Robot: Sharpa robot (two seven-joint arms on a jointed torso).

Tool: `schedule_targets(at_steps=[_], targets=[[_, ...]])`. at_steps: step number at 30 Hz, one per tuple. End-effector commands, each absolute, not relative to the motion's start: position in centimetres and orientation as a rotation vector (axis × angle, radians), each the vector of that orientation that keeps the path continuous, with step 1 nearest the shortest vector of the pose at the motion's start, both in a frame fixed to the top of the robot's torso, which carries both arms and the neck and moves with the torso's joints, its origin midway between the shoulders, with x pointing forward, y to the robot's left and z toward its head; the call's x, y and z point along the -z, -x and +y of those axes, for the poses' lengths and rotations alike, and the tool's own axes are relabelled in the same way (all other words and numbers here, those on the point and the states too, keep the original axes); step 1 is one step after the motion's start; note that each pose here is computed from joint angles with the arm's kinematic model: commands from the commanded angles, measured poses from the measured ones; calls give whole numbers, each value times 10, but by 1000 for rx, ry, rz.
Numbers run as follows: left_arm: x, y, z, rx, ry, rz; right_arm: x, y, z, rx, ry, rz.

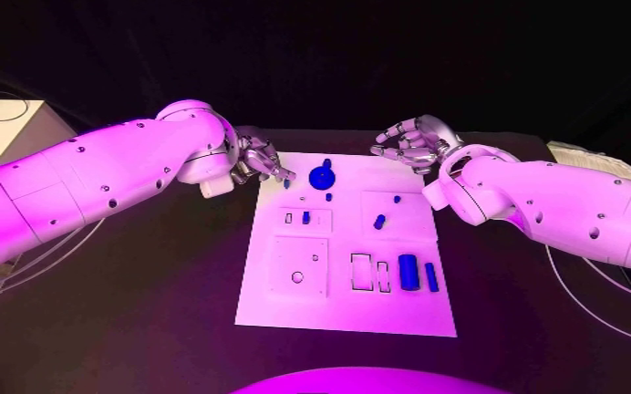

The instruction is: Assemble the parts on the task board

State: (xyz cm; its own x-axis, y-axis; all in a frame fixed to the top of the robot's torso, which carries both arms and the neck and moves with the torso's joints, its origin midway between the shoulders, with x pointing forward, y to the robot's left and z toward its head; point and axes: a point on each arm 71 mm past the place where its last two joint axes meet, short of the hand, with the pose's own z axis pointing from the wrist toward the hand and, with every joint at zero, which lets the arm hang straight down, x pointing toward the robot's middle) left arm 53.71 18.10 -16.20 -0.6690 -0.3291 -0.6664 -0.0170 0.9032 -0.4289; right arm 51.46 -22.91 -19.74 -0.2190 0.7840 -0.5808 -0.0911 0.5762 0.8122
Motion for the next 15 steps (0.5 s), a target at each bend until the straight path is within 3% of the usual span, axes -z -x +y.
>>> schedule_targets(at_steps=[1, 15], targets=[[161, -544, 184, 521, 270, 2264, 197, -514, -228, -915, -585, 1592], [168, -567, 186, 455, 299, 2276, 197, -514, -226, -918, -584, 1593]])
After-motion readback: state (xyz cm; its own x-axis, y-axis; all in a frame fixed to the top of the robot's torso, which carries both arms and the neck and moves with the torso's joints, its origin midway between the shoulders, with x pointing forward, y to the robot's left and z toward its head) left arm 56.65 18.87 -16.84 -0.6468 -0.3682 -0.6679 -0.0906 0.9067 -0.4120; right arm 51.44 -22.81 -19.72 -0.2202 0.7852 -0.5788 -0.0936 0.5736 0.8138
